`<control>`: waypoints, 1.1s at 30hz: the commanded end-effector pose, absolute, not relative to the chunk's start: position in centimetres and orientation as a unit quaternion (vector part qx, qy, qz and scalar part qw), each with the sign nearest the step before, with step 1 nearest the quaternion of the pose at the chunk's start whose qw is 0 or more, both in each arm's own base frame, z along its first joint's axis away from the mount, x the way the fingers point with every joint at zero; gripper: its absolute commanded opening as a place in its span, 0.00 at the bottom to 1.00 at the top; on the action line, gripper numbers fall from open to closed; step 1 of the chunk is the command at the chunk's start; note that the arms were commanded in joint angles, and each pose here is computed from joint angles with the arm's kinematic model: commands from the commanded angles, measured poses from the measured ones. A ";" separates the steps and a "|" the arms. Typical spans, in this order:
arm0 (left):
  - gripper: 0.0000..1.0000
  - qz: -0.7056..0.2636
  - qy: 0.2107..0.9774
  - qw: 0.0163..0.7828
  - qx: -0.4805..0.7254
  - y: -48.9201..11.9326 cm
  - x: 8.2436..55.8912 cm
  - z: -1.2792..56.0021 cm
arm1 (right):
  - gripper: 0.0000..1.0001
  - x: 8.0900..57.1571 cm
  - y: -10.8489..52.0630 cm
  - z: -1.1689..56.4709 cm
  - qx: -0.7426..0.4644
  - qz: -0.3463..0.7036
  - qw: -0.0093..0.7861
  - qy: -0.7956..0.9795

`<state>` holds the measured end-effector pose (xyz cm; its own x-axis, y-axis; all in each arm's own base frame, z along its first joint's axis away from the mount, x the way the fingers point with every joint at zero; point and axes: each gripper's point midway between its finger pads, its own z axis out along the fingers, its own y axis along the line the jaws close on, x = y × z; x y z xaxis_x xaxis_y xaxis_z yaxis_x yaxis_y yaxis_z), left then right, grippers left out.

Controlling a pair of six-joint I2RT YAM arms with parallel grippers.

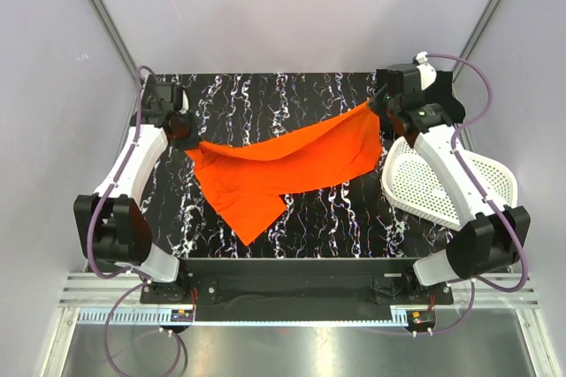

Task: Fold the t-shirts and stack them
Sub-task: Flatten the tshirt out

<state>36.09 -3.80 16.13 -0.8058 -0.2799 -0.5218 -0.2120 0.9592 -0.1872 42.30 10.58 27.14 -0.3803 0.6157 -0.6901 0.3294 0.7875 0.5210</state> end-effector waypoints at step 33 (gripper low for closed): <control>0.34 -0.273 0.918 0.286 -0.016 -10.9 45.3 10.1 | 0.00 43.1 9.9 24.3 0.244 0.213 0.447 0.834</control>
<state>43.48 -9.99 10.14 -0.8516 -0.2314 -0.4704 0.0653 0.8435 -0.5332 42.21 9.18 22.85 -0.4982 0.6079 -0.6182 0.2778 0.7873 0.5504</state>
